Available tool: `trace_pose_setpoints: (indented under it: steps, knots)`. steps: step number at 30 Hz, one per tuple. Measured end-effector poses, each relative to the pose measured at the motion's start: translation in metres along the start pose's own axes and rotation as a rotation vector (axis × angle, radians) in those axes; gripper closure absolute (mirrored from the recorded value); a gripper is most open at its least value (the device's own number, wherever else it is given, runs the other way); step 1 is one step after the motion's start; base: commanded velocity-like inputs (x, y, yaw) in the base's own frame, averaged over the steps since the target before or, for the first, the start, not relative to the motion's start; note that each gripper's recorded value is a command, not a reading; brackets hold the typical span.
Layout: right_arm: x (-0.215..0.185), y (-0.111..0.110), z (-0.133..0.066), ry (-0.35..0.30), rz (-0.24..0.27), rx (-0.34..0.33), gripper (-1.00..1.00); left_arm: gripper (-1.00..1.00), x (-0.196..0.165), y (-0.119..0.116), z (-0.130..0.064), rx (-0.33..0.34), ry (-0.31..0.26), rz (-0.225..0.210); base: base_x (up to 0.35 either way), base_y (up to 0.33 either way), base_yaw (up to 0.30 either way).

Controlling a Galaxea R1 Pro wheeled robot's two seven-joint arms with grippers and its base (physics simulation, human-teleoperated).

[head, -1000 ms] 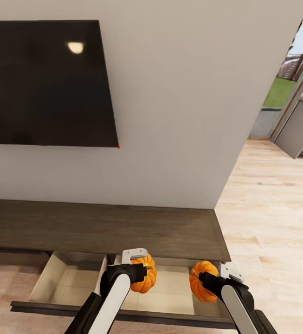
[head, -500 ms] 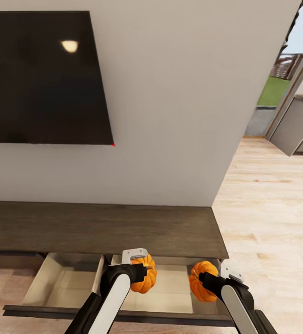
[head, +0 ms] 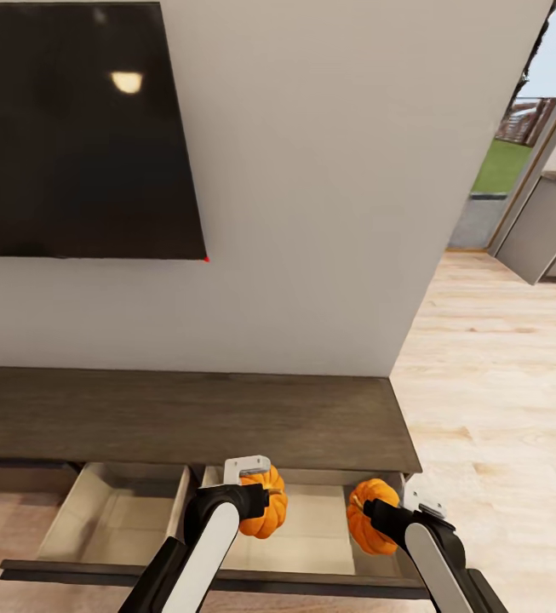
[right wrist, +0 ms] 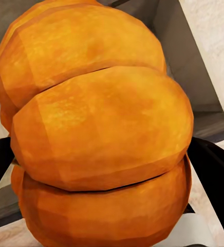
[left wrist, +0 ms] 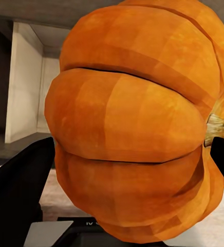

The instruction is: Place each of the two pumpkins and all three candles from the living room inside a cabinet in the living room (use any cabinet), then make sure every cabinet is closed, and position the cauldron so it is next to a table in the living room.

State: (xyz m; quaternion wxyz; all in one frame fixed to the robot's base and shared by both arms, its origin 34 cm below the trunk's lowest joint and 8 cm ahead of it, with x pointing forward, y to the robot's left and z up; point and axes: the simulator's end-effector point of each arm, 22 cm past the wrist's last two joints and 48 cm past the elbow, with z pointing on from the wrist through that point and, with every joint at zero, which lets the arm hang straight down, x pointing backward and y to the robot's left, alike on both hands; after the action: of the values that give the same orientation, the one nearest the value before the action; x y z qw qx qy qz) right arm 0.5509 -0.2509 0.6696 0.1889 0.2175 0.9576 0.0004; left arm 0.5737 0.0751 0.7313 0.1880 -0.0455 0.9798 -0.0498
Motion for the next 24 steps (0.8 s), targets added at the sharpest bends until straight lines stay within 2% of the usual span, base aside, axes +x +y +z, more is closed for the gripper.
trace_pose_setpoints:
  steps: [5,7,11,13,20,24]
  knots:
    - [0.018,0.031,0.006,0.028,0.009,-0.047,1.0,1.0,0.004,0.0,0.007,0.006,0.004,-0.002,0.0,0.0,0.0]
    - [0.019,0.036,0.008,0.028,0.003,-0.051,1.0,1.0,0.006,0.001,0.011,0.005,0.008,-0.003,0.0,0.0,0.0]
    - [0.012,0.05,0.014,0.018,-0.011,-0.069,1.0,1.0,0.025,0.011,0.03,-0.028,0.053,-0.001,0.0,0.0,0.0]
    - [0.013,0.056,0.017,0.018,-0.025,-0.076,1.0,1.0,0.028,0.013,0.037,-0.039,0.047,-0.019,0.0,0.0,0.0]
    - [0.022,0.063,0.03,0.028,-0.056,-0.077,1.0,1.0,0.031,0.014,0.05,-0.044,0.034,-0.035,0.0,0.0,0.0]
    - [0.029,0.083,0.037,0.019,-0.088,-0.099,1.0,1.0,0.034,0.015,0.058,-0.049,0.027,-0.052,0.0,0.0,0.0]
